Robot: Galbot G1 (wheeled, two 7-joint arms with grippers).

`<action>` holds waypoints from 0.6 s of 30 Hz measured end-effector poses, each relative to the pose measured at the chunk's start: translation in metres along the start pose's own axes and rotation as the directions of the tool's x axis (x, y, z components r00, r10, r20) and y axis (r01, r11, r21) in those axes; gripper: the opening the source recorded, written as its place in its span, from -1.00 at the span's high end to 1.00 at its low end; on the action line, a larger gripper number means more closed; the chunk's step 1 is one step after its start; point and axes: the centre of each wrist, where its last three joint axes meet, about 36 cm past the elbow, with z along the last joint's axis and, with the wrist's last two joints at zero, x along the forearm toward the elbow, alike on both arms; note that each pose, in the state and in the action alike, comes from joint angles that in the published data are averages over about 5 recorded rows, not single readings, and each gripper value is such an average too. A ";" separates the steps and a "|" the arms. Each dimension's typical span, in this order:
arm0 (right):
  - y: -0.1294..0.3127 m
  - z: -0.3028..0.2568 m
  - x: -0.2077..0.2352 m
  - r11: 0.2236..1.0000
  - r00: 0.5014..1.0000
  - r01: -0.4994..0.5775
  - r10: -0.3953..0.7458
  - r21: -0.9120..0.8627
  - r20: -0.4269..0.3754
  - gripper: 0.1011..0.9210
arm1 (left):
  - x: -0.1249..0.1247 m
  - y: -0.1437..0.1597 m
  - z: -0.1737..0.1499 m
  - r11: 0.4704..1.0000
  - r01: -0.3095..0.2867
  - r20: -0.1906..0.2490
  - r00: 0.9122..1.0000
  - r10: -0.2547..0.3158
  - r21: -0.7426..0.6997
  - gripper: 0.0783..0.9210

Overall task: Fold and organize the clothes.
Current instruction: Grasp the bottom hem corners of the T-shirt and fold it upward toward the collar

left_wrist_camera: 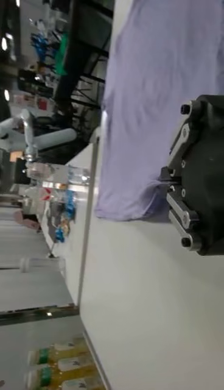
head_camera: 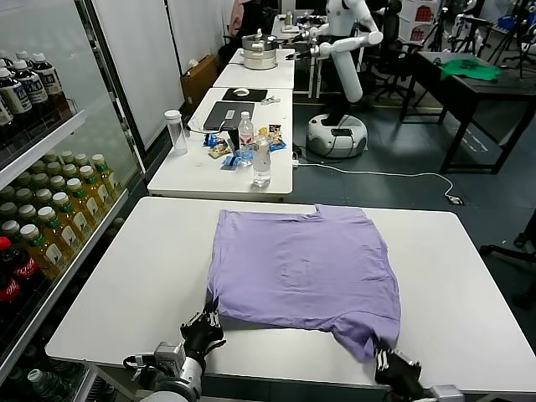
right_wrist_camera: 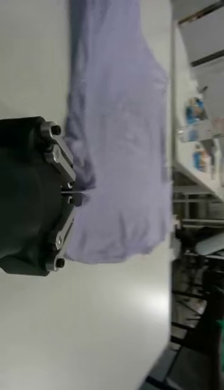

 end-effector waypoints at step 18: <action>-0.043 -0.022 -0.070 0.992 0.999 0.007 -0.012 0.127 0.042 0.94 | -0.043 0.009 -0.017 0.998 -0.054 0.039 0.998 0.055 -0.038 0.92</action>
